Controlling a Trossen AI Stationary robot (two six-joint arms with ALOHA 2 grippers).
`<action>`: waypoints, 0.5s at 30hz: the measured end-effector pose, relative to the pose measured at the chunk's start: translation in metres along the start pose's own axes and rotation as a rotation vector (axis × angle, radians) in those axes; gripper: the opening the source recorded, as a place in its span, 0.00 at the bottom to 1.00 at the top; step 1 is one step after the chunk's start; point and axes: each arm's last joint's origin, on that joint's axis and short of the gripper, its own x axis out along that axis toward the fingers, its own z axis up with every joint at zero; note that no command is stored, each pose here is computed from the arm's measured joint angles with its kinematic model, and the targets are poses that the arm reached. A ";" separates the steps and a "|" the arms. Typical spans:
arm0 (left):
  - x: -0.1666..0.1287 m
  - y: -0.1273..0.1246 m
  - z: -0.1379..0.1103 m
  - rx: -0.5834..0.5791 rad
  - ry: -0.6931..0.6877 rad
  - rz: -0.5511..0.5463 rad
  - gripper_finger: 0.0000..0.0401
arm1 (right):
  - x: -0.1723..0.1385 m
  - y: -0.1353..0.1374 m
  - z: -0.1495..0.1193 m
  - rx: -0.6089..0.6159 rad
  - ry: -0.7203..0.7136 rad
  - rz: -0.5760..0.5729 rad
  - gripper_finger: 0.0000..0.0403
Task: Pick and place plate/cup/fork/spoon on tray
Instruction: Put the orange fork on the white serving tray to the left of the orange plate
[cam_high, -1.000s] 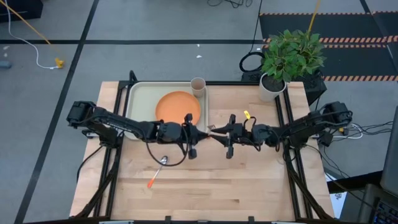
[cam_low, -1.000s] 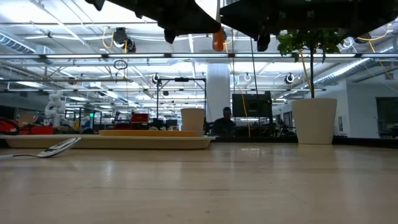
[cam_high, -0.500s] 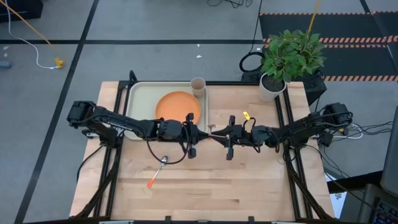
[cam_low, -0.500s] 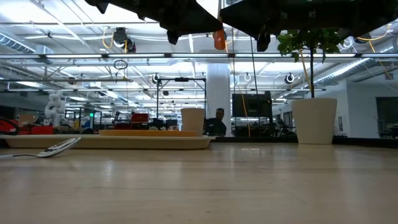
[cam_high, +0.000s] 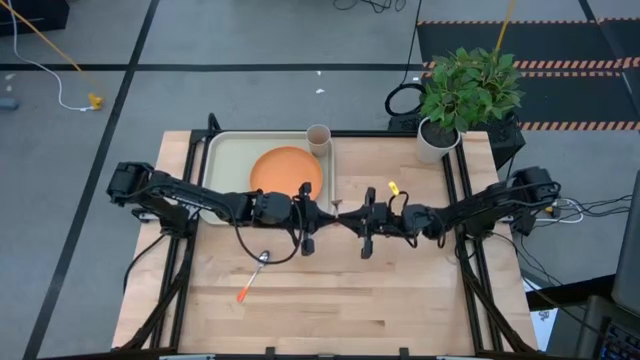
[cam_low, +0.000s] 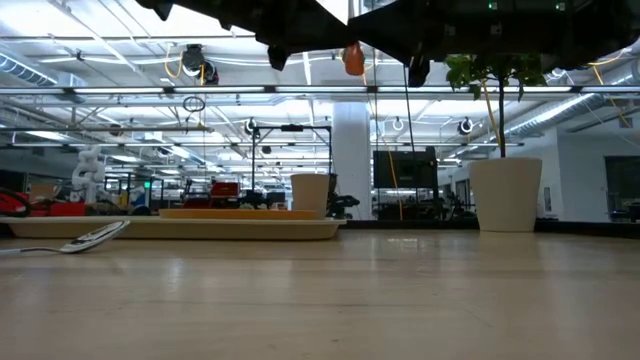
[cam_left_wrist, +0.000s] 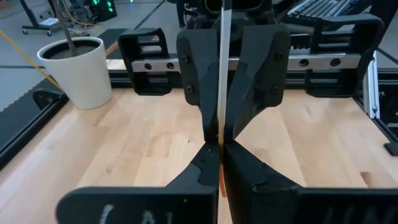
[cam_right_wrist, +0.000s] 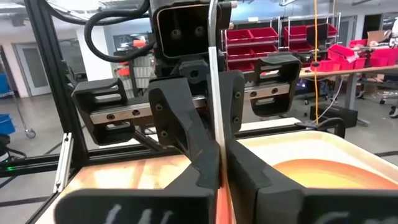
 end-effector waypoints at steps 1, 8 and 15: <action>0.000 0.000 -0.001 0.000 0.005 -0.001 0.01 | 0.001 0.000 -0.001 -0.001 -0.001 0.000 0.01; 0.000 0.001 -0.001 -0.017 0.011 0.003 0.11 | 0.002 -0.003 -0.001 0.002 -0.008 -0.009 0.00; -0.003 0.000 -0.002 -0.039 0.045 0.010 0.26 | 0.002 -0.004 0.000 -0.024 -0.017 -0.041 0.00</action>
